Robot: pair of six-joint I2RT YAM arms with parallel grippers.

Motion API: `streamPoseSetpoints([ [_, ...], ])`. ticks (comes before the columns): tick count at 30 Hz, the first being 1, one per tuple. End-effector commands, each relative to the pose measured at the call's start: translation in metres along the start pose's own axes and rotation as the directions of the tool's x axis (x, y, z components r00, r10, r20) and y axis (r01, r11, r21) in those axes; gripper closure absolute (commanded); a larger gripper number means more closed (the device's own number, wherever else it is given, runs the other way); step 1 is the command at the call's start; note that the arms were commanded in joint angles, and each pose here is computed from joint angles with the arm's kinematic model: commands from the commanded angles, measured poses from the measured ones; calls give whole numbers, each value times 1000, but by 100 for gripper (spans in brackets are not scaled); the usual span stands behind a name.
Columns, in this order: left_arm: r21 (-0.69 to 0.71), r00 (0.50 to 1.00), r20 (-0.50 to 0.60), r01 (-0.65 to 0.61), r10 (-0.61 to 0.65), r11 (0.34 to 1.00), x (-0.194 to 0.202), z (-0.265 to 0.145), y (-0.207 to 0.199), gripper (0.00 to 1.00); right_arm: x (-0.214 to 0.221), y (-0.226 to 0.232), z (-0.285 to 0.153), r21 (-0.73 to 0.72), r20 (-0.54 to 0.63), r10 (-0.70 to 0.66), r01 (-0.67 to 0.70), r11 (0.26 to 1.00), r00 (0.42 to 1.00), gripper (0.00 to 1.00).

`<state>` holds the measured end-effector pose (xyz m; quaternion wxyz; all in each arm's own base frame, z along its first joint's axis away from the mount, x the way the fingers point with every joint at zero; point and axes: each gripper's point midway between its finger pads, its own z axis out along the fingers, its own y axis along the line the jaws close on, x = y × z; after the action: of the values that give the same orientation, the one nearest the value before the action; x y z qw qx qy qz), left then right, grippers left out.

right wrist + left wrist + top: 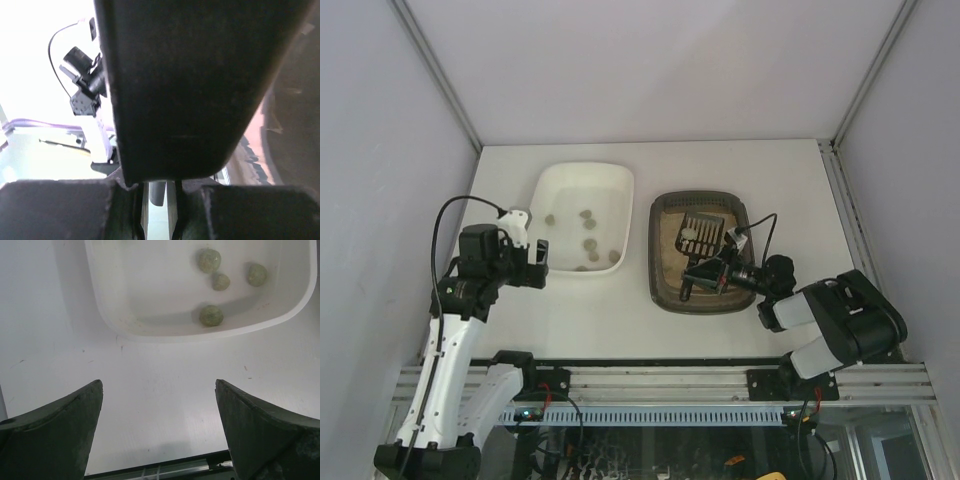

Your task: Clean the litter box

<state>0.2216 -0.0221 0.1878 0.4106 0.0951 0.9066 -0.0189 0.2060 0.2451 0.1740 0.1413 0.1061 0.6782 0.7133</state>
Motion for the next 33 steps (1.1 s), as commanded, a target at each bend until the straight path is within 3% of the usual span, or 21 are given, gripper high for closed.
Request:
streamPoseSetpoints([
  [1,34,999,40,-27,26,999,-4,3,-4,3,-21,10,-7,-51,62,-9,12,999,998,100],
  [6,38,999,44,-29,27,999,-4,1,-4,3,1,7,7,-49,-31,-19,17,999,999,100],
  [12,36,999,43,-25,24,999,-3,1,-4,3,-13,6,2,-44,13,-21,21,999,1000,100],
  [17,31,999,48,-20,18,999,-4,0,-2,2,16,-6,11,-19,-100,-3,1,1000,995,100],
  [25,37,999,39,-20,18,999,-3,2,-2,3,-12,14,12,-69,-26,-64,62,996,998,100],
  [30,35,999,37,-18,17,999,-2,3,-2,2,25,-5,20,-33,-154,-38,33,999,987,100],
  [33,38,999,31,-18,17,999,-2,4,-2,2,15,-6,8,-28,-109,-45,42,999,993,100],
])
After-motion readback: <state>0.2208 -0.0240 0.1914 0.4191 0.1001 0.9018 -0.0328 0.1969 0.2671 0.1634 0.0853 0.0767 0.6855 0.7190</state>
